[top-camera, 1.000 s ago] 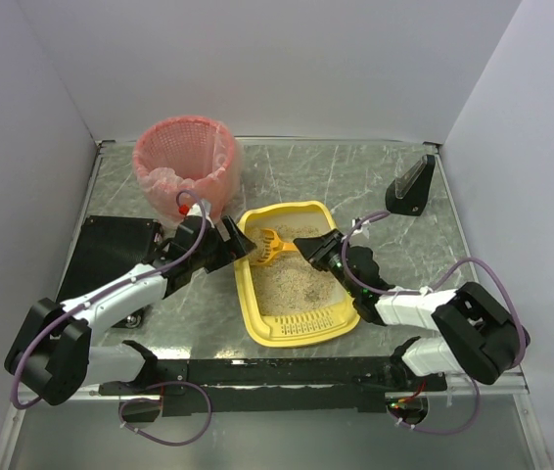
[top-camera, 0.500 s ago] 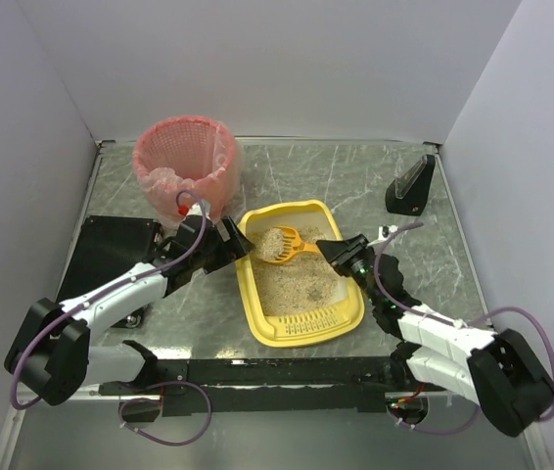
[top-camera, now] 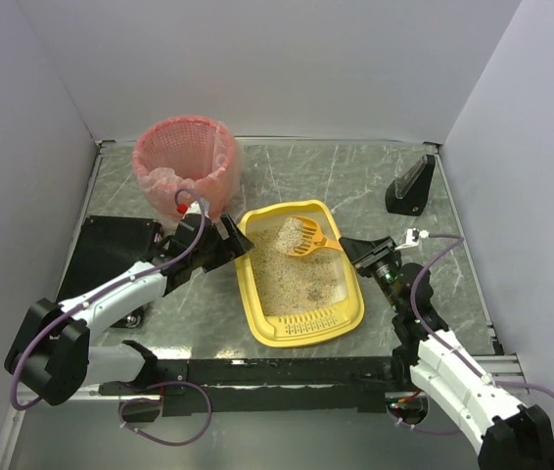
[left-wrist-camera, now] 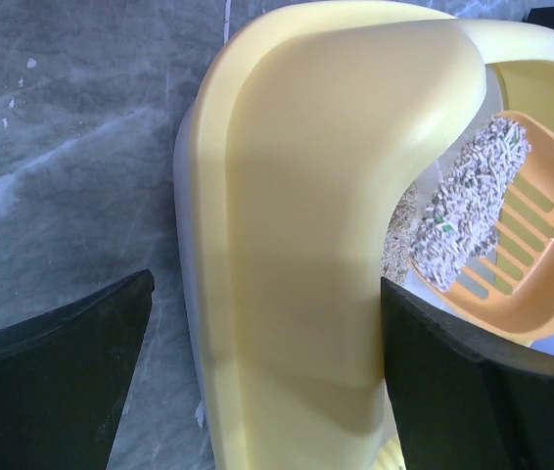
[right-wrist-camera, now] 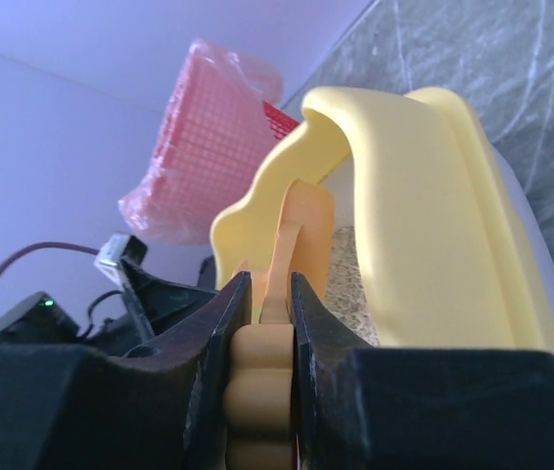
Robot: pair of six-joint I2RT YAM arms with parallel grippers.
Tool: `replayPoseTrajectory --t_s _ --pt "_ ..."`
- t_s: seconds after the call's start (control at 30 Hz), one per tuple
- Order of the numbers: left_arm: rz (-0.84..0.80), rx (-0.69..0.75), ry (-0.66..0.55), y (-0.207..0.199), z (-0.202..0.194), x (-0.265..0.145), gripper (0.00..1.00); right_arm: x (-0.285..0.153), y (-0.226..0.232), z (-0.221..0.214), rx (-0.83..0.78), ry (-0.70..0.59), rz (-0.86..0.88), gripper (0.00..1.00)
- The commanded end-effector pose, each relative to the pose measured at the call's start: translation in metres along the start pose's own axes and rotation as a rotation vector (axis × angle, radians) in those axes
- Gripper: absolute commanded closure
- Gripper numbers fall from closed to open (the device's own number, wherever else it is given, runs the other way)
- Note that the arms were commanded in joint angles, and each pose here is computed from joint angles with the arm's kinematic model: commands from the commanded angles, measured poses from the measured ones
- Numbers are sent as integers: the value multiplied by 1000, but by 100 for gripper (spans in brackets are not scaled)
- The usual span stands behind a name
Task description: Clean the litter box
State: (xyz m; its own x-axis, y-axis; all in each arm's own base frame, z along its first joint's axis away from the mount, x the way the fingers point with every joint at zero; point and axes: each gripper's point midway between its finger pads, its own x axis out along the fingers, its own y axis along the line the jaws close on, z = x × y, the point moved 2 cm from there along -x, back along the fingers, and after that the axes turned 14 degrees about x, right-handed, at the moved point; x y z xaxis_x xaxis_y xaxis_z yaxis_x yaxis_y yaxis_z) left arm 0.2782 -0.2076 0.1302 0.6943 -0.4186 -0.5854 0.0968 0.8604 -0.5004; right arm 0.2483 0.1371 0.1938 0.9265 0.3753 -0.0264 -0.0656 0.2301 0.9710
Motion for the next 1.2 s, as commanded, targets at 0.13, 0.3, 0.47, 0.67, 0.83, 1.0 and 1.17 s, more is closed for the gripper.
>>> replayPoseTrajectory --t_s 0.13,0.3,0.47,0.67,0.83,1.0,1.17 --pt "-52 17 -58 -14 20 -6 3 -13 16 -5 126 171 165 100" --pt "-72 22 -60 -17 20 -8 3 -24 30 -5 172 278 278 100" --pt "-93 26 -69 -19 21 -10 3 -26 29 6 224 301 312 100" --pt "-101 28 -78 -20 22 -13 3 -29 34 6 263 366 369 100" --pt "-97 31 -76 -20 21 -14 3 -24 34 8 265 375 381 100" --pt "-103 29 -83 -20 22 -15 3 -25 43 11 162 346 378 100" --pt "-98 34 -83 -19 21 -17 3 -28 42 12 106 320 362 100"
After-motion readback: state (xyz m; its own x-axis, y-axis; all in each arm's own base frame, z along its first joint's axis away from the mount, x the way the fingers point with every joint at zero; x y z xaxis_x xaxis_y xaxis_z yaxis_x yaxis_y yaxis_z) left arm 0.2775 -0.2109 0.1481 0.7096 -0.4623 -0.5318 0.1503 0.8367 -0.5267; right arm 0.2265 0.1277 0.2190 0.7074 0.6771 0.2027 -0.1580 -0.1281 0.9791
